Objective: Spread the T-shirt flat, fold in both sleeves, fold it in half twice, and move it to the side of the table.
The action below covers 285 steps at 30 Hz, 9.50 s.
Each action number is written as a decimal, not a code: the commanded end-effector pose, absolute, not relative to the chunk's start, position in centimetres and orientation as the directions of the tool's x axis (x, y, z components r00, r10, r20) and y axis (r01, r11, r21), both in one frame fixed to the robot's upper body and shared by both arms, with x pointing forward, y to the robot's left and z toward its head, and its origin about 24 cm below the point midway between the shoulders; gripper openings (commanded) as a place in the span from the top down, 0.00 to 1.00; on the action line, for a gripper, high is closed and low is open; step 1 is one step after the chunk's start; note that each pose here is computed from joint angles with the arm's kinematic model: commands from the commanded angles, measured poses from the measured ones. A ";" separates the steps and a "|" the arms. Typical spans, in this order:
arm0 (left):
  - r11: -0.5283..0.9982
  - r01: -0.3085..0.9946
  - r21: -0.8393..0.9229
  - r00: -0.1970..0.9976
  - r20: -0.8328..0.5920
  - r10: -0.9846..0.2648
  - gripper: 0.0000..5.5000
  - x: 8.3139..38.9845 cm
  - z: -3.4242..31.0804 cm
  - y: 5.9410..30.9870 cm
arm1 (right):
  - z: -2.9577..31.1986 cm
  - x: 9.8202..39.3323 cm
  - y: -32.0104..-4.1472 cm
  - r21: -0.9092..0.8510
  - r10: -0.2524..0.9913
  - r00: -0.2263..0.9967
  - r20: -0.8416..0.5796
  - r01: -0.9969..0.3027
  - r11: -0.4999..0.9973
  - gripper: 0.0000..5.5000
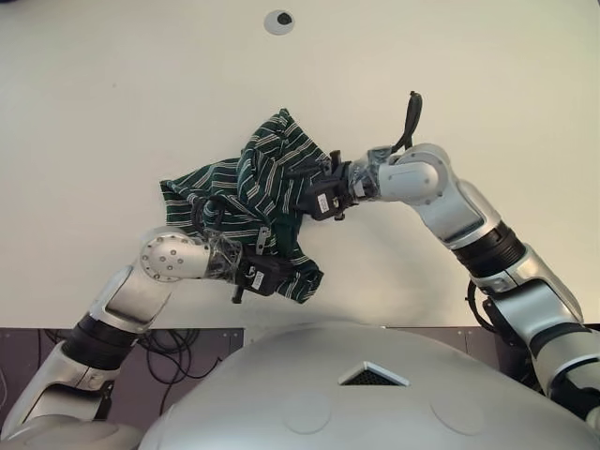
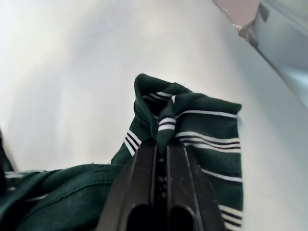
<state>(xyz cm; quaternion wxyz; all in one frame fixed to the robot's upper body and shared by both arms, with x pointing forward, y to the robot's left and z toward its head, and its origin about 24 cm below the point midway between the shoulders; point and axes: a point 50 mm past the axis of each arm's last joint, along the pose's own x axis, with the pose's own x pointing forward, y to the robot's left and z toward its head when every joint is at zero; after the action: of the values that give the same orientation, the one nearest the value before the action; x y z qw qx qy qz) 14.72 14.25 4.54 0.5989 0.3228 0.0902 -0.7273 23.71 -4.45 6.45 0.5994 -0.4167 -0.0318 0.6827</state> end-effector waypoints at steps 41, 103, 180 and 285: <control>0.237 0.890 0.388 0.322 -0.170 -0.931 1.00 19.0 9.4 15.9 | 8.0 22.8 -13.8 -0.181 0.892 0.368 -0.262 -0.927 0.330 1.00; -0.374 0.829 0.416 0.021 -0.691 -0.723 0.88 19.9 3.4 6.6 | 5.9 23.2 -13.2 0.029 0.787 0.615 -0.050 -0.787 0.617 1.00; 0.943 0.287 0.169 0.873 0.360 -0.330 1.00 41.7 32.7 18.9 | 29.7 39.2 -23.0 -0.889 0.455 0.890 0.003 -0.206 0.409 1.00; 0.283 0.800 0.530 0.493 -0.309 -0.813 1.00 29.7 4.3 10.2 | 12.3 17.0 -24.0 -0.380 0.551 0.651 -0.522 -0.756 0.533 1.00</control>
<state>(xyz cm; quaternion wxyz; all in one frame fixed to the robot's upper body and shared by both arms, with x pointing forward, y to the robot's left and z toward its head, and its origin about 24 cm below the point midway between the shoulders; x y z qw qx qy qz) 30.64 9.39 2.99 0.8097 0.3261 0.0242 -0.4873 16.05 -24.70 10.50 0.8389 -0.3134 0.2217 0.3858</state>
